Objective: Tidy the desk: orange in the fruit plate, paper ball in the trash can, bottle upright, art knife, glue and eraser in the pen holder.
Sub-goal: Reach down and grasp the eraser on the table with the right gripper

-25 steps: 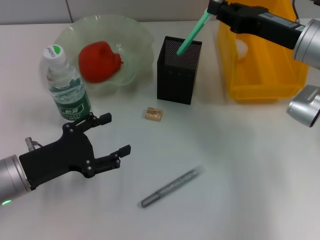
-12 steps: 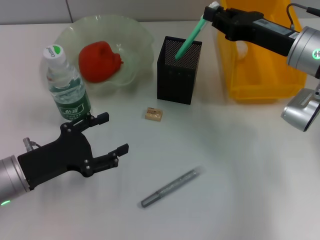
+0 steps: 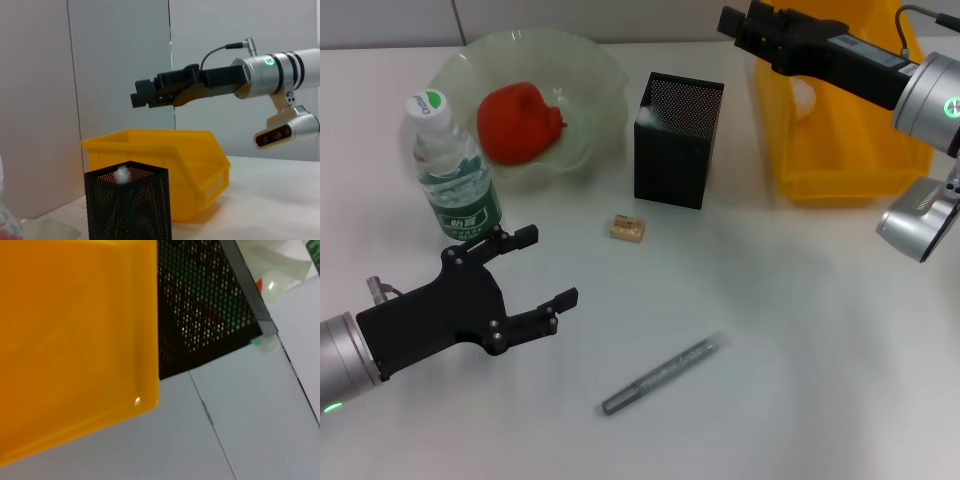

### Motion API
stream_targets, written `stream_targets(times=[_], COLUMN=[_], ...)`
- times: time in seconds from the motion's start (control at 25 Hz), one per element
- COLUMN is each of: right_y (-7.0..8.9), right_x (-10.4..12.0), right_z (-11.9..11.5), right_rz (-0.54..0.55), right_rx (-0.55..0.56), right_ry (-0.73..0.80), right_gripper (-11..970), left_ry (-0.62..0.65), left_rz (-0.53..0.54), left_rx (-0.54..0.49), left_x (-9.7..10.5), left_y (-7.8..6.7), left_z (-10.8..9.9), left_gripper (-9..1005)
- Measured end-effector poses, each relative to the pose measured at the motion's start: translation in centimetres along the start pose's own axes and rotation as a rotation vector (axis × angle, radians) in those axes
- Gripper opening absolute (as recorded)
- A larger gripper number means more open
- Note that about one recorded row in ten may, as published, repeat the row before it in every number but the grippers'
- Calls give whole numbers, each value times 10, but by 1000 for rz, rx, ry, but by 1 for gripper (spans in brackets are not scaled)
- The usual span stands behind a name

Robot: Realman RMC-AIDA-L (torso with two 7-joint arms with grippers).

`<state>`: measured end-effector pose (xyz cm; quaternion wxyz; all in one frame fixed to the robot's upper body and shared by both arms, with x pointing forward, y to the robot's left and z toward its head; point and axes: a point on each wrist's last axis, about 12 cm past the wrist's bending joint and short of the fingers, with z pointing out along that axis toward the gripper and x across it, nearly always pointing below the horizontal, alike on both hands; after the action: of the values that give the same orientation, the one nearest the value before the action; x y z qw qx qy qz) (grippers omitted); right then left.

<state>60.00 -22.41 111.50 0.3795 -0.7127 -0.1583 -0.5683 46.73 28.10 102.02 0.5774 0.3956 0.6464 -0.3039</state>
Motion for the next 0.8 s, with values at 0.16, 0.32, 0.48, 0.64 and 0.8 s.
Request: stream_targets(times=[0.16, 0.32, 0.48, 0.64, 0.8], right_y=[0, 3, 7, 10, 13], right_x=[3, 12, 24, 36, 40], right_z=[0, -2, -5, -9, -9], right_rz=[31, 102, 246, 451, 615], right_rx=[-2, -13, -19, 9, 29], right_ry=[38, 122, 232, 347, 415], right_gripper=[504, 563, 591, 597, 604], left_ry=[-1, -1, -2, -1, 2], left_rz=[3, 2, -1, -5, -5], left_rx=[0, 1, 1, 0, -4], left_x=[1, 1, 1, 4, 5], left_y=[-1, -1, -2, -7, -8], left_z=[0, 1, 1, 0, 0], left_gripper=[846, 846, 846, 846, 846])
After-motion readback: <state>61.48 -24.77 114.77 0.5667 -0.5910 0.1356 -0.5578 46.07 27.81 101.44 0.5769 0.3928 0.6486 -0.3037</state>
